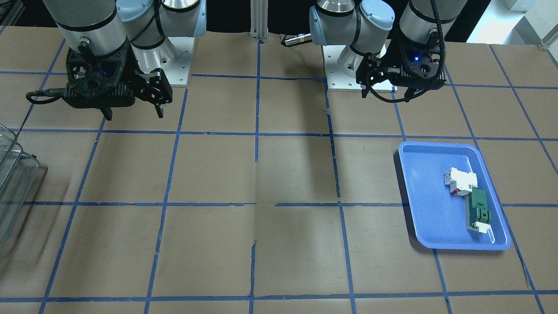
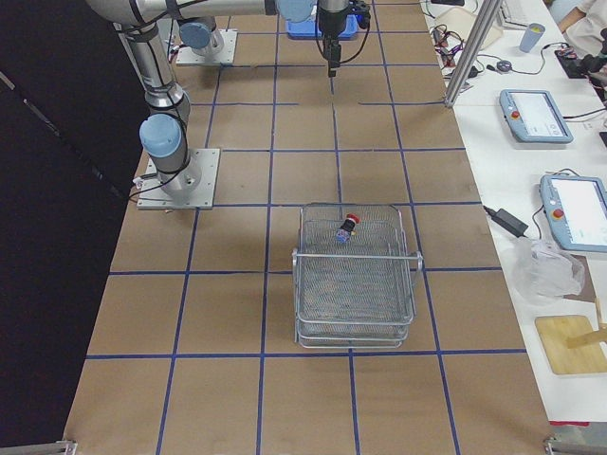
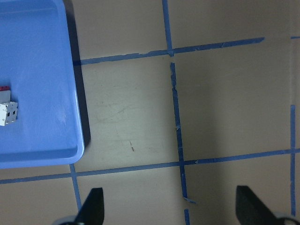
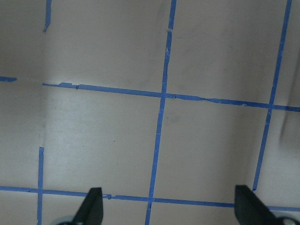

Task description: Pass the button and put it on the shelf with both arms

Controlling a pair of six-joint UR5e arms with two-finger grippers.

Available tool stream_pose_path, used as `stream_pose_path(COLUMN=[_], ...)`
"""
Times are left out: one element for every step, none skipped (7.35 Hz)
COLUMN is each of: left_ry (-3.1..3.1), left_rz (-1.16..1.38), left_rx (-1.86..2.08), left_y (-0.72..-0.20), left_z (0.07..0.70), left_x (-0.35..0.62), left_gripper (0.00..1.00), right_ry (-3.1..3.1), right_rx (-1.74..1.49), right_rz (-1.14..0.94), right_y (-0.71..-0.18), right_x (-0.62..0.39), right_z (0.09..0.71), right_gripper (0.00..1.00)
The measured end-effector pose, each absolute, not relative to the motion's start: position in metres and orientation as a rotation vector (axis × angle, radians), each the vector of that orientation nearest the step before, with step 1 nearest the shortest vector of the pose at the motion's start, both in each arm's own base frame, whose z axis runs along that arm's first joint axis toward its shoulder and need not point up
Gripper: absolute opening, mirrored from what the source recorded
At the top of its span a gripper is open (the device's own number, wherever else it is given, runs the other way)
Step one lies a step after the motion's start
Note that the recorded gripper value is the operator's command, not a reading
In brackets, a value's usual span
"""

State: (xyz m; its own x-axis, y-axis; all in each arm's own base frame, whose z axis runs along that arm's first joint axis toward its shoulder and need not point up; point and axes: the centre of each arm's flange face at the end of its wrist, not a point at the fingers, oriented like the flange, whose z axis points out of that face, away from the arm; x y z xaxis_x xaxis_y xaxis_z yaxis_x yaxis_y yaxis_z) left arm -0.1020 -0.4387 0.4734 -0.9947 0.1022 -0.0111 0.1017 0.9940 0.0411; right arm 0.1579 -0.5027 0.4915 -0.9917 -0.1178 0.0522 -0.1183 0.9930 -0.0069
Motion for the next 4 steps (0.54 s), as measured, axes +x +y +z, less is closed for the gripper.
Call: stream_pose_path(left_ry=[3.124,3.125,3.125,3.125], left_rz=[0.062,0.059,0.057,0.056], left_rx=[0.16,0.16,0.16,0.161], left_y=[-0.4388,-0.439,-0.4392,-0.4393], left_z=[0.4736,0.4743,0.4749,0.4754], left_x=[-0.1021,-0.1021,-0.1021,-0.1021], left_gripper=[1.0,1.0,1.0,1.0], right_ry=[-3.081,-3.08,-3.08,-3.08], right_rx=[0.181,0.18,0.18,0.18], right_rz=[0.015,0.016,0.015,0.014], right_y=[-0.5028,-0.5029,-0.5031,-0.5032], right_x=[0.1577,0.1575,0.1575,0.1575], right_z=[0.4904,0.49,0.4896,0.4894], right_gripper=[1.0,1.0,1.0,1.0])
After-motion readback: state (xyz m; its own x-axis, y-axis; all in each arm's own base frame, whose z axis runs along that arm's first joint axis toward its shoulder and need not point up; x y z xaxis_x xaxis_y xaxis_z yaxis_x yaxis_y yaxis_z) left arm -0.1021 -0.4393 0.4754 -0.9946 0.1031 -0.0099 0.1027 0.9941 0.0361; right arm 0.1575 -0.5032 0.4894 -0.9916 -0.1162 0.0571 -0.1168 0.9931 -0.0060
